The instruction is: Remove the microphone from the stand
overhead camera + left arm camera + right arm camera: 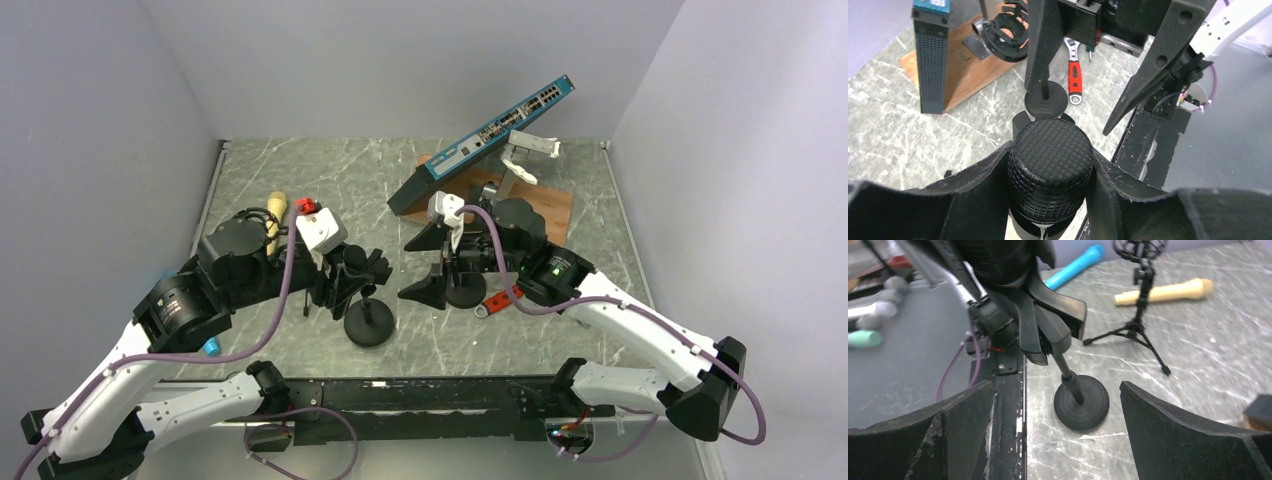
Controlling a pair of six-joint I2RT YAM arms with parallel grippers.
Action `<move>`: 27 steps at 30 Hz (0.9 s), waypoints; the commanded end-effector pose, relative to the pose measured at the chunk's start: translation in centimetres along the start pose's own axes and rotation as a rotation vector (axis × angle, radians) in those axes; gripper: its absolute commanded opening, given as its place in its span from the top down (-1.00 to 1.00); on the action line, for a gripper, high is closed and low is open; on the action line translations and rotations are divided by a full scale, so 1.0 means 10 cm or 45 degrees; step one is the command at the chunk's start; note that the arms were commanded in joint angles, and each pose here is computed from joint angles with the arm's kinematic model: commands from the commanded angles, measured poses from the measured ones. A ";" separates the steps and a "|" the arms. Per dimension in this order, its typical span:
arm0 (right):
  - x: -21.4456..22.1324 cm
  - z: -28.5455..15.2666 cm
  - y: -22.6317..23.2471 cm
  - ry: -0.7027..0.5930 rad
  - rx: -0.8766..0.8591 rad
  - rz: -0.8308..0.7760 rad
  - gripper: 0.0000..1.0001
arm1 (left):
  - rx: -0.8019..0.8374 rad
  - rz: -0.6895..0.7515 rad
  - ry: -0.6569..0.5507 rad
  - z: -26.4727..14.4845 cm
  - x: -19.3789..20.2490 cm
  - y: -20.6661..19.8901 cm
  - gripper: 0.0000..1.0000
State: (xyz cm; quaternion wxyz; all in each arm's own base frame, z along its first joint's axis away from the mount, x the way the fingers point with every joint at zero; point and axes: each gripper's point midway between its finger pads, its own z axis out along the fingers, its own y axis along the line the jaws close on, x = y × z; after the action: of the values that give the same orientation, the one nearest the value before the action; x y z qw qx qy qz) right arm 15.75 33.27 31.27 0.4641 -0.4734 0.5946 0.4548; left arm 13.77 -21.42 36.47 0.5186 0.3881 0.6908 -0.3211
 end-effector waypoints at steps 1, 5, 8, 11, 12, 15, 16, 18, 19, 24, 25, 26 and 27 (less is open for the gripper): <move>-0.29 -0.06 0.41 -0.110 -0.409 -0.216 -0.98 | 0.131 0.105 -0.206 -0.04 -0.39 -0.17 1.00; -0.41 0.03 0.40 -0.174 -0.446 -0.216 -0.95 | 0.112 0.078 -0.194 0.05 -0.36 -0.14 1.00; -0.43 0.07 0.43 -0.203 -0.497 -0.215 -0.92 | 0.099 0.077 -0.203 0.09 -0.37 -0.11 1.00; -0.45 0.10 0.43 -0.234 -0.509 -0.214 -0.86 | 0.096 0.031 -0.212 0.10 -0.37 -0.12 1.00; -0.45 0.11 0.43 -0.234 -0.512 -0.208 -0.82 | 0.092 0.030 -0.214 0.10 -0.37 -0.11 1.00; -0.41 0.14 0.42 -0.222 -0.525 -0.197 -0.76 | 0.079 0.019 -0.211 0.11 -0.37 -0.10 1.00; -0.39 0.15 0.41 -0.221 -0.512 -0.193 -0.76 | 0.078 0.015 -0.213 0.11 -0.38 -0.09 1.00; -0.36 0.17 0.35 -0.221 -0.474 -0.190 -0.76 | 0.075 0.012 -0.215 0.12 -0.38 -0.09 1.00; -0.35 0.18 0.33 -0.218 -0.457 -0.186 -0.76 | 0.073 0.008 -0.216 0.12 -0.38 -0.09 1.00; -0.28 0.22 0.25 -0.215 -0.403 -0.169 -0.76 | 0.068 0.000 -0.216 0.13 -0.39 -0.08 1.00; -0.26 0.24 0.24 -0.207 -0.399 -0.164 -0.76 | 0.065 0.000 -0.217 0.13 -0.39 -0.08 1.00; -0.23 0.25 0.22 -0.197 -0.392 -0.156 -0.76 | 0.064 -0.002 -0.217 0.13 -0.38 -0.08 1.00; -0.21 0.26 0.21 -0.192 -0.387 -0.153 -0.76 | 0.062 -0.003 -0.214 0.13 -0.38 -0.07 1.00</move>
State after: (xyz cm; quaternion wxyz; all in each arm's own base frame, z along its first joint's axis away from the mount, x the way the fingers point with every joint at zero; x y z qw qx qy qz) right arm 13.83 36.00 32.81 0.4385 -0.5374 0.4651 0.5501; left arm 13.85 -23.12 35.74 0.5077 0.3904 0.6844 -0.3484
